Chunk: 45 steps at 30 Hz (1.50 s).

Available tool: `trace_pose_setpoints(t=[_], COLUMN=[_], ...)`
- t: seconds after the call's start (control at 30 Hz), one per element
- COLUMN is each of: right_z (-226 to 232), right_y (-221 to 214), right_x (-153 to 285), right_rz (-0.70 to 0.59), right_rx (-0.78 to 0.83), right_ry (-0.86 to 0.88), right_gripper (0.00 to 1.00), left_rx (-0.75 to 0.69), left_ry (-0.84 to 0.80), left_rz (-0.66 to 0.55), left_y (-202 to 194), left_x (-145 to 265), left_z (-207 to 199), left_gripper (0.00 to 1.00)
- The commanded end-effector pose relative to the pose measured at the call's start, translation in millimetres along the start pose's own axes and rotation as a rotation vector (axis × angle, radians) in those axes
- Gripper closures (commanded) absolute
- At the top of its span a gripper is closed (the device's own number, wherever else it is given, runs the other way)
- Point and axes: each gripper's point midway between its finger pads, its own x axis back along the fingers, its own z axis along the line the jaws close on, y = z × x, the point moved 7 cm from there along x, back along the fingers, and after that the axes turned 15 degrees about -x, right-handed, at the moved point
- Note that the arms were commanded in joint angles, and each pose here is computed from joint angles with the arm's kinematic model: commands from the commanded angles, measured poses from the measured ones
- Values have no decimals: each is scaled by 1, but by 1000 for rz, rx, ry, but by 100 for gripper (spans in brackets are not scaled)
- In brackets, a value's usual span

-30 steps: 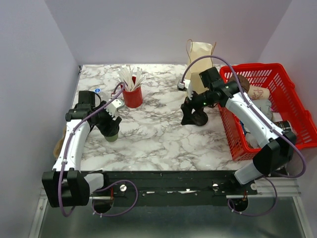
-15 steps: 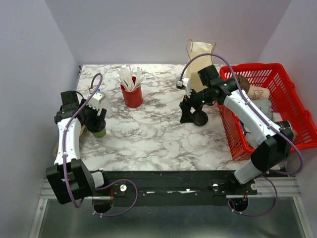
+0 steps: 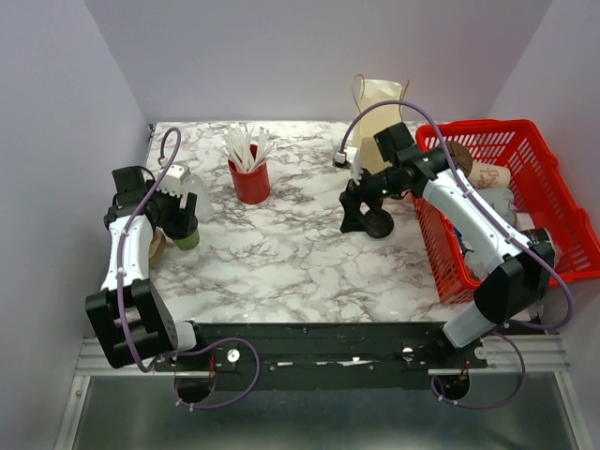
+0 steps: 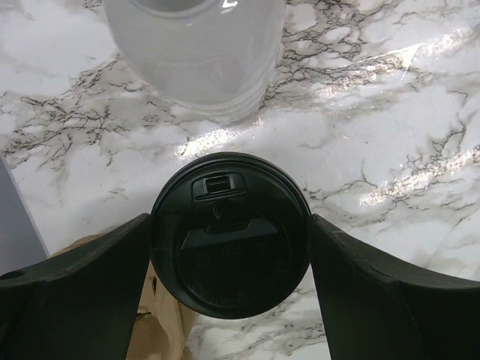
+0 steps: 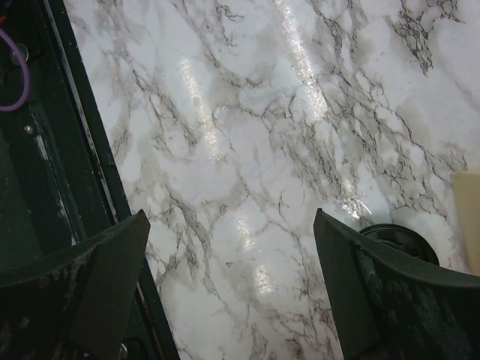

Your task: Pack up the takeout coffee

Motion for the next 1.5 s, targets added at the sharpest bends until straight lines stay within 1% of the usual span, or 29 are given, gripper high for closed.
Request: trace_pose_setpoints(t=[0.0,0.13,0.17,0.27,0.5,0.6,0.63,0.67,0.77,0.87,0.93,1.0,1.07,1.17,1.23,1.3,1.47], right_z=[1,1,1,1,0,0,-1,-1,-1,-1,-1,-2,-1,-1,-1,-2,-2], right_y=[4,4,4,4,6,7,7,8,10,14,15,17,16,15,14,13,6], right_x=[3,2,2,1,2,2,2,2,2,3,3,3,3,4,5,6,5], right_rz=[-11,-15,-14,-17,-20,-20,-17,-15,-6,12,27,30,32,36,40,45,49], right_rx=[2,-3,-3,-7,-4,-9,-11,-13,-19,-31,-42,-52,-59,-67,-66,-62,-66], right_ry=[2,8,10,11,5,5,3,6,7,13,18,18,20,13,5,-5,-16], right_gripper=[0,0,0,0,0,0,0,0,0,0,0,0,0,0,0,0,0], left_rx=[13,10,8,4,-5,17,29,34,27,23,75,139,193,201,220,258,309], left_ry=[54,82,95,111,159,186,173,211,256,272,261,242,260,263,242,228,206], left_rz=[-23,-39,-48,-58,-118,-36,12,69,181,246,323,370,369,364,390,427,486], left_y=[7,14,17,23,54,48,41,34,16,0,-15,-27,-36,-44,-51,-62,-82], left_x=[3,11,15,24,70,84,88,91,99,101,97,90,89,82,74,71,70], left_z=[10,12,13,14,12,9,4,6,7,9,11,17,25,30,33,38,46], left_gripper=[8,5,2,1,1,2,2,2,5,6,8,13,16,18,19,23,30])
